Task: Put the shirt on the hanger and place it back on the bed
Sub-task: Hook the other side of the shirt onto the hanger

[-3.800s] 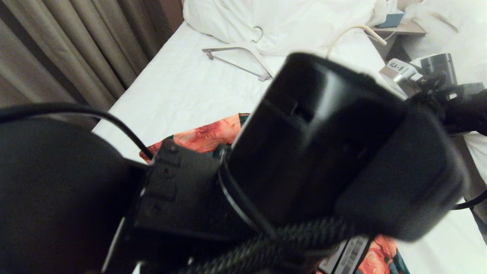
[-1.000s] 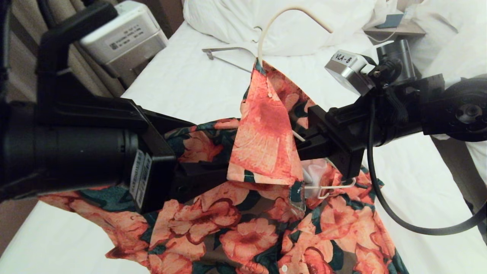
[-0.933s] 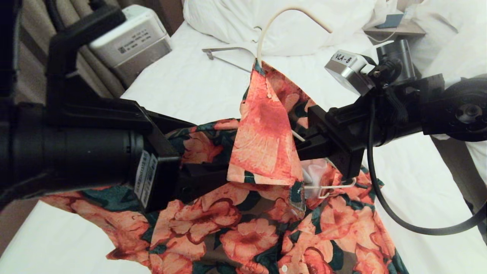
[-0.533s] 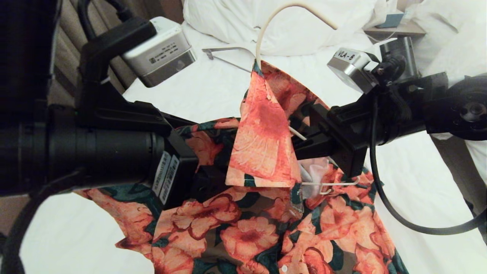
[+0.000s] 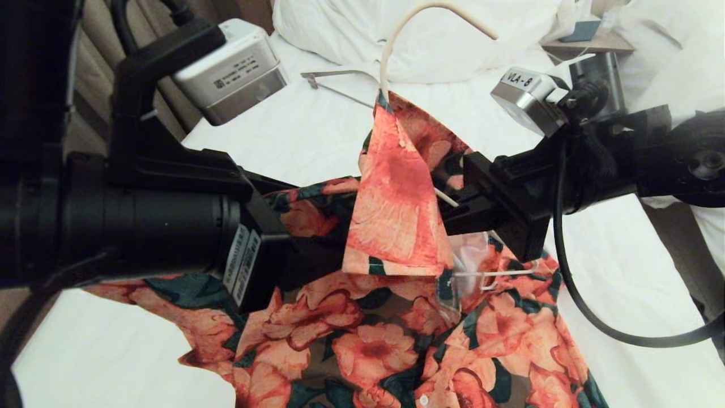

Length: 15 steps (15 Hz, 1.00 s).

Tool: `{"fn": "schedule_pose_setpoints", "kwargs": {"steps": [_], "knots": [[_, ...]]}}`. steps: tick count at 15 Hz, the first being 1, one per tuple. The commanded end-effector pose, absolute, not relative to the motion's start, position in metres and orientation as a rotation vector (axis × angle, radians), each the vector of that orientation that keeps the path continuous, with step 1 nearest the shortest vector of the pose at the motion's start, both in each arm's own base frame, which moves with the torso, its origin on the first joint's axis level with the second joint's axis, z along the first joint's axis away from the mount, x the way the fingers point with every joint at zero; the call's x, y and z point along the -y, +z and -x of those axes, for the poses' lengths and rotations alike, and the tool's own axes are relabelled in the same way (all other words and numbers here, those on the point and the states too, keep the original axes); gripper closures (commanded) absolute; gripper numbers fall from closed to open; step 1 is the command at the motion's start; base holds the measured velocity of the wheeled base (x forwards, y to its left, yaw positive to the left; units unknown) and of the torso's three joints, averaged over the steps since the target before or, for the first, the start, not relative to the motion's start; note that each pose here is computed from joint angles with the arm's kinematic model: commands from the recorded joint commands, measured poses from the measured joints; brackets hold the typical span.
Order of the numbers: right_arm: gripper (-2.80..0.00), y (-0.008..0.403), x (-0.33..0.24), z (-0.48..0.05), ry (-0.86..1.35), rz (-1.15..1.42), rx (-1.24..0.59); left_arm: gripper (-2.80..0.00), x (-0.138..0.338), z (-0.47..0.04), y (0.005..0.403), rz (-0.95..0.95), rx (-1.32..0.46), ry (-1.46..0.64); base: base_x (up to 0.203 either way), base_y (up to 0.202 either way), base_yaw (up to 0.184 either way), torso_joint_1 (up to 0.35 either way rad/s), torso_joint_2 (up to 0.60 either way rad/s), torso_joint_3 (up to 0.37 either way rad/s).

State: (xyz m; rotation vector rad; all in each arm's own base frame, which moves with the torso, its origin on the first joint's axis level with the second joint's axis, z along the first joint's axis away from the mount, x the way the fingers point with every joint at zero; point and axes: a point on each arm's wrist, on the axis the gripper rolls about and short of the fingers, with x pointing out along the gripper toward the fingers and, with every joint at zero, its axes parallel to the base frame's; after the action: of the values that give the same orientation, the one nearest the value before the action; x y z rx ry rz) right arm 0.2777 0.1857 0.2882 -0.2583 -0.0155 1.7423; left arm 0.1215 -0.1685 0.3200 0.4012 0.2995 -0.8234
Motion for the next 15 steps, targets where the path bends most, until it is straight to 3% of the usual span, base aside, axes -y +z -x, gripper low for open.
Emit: {"fn": "schedule_pose_setpoints", "kwargs": {"steps": [1,15], "knots": [[0.0,0.287,-0.185,-0.279,1.746,0.257,0.017,0.0,0.168,-0.121,0.321,-0.402,-0.298,-0.823,0.0,0.0,0.0,0.0,0.0,0.0],[0.0,0.282,-0.185,-0.286,1.726,0.278,0.066,0.0,0.168,-0.122,0.321,-0.403,-0.298,-0.82,0.0,0.0,0.0,0.0,0.0,0.0]]}}
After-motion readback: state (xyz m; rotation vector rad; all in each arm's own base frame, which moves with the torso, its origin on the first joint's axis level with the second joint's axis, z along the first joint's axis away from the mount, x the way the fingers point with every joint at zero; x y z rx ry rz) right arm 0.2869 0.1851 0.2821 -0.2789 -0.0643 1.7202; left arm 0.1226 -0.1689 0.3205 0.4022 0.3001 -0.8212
